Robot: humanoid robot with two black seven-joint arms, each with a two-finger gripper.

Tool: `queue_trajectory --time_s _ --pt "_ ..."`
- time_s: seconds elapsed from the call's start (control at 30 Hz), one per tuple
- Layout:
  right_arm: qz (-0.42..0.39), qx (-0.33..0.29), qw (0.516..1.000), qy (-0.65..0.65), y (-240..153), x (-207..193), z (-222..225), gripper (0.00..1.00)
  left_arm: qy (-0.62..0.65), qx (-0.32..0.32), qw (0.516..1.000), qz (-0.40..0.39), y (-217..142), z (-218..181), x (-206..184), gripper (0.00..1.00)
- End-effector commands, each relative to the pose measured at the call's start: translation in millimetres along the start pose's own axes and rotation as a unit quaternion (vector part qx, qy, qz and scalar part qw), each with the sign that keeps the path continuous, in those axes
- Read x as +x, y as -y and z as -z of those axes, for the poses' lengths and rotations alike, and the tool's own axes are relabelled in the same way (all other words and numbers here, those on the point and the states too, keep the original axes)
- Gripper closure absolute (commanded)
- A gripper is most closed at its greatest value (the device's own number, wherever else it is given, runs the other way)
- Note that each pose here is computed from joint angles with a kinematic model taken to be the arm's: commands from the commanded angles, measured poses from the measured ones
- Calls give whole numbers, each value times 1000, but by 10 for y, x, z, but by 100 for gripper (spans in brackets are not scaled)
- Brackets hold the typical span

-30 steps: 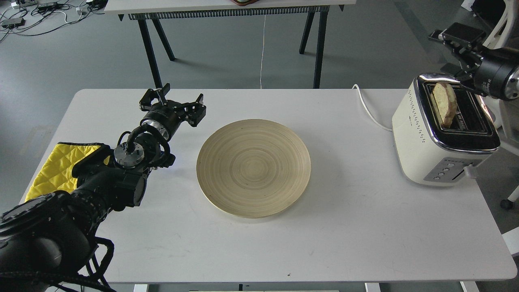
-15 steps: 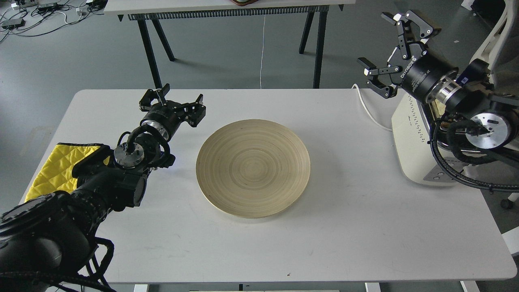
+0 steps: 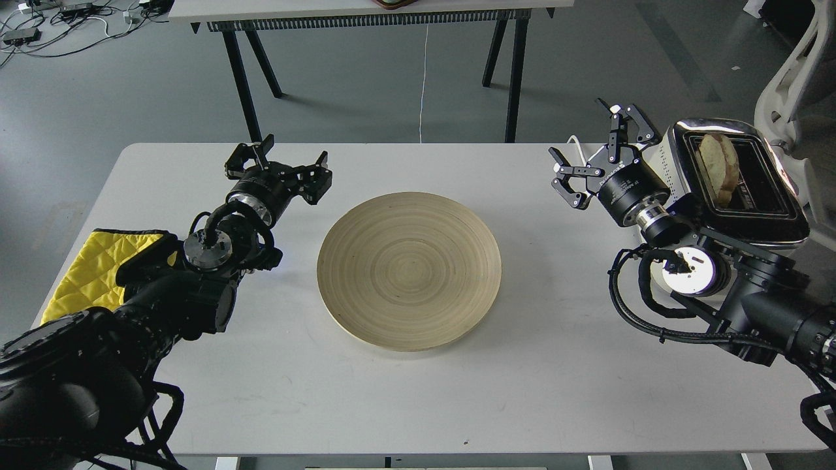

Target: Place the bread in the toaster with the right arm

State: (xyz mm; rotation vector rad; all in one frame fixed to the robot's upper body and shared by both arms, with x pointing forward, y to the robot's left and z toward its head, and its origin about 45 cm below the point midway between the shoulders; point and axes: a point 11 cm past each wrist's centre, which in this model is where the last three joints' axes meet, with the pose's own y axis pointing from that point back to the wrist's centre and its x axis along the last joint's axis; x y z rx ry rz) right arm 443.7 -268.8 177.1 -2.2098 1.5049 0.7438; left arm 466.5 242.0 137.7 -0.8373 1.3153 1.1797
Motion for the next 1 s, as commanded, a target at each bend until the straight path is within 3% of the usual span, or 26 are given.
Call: queue_trajectory --time_s 0.0,0.97 --pt "-4 -6 1000 3 -18 16 -103 2 0 0 1000 0 1 5 1 0" --pt "7 -16 1000 19 45 -123 -312 2 0 0 1000 1 4 5 -7 0"
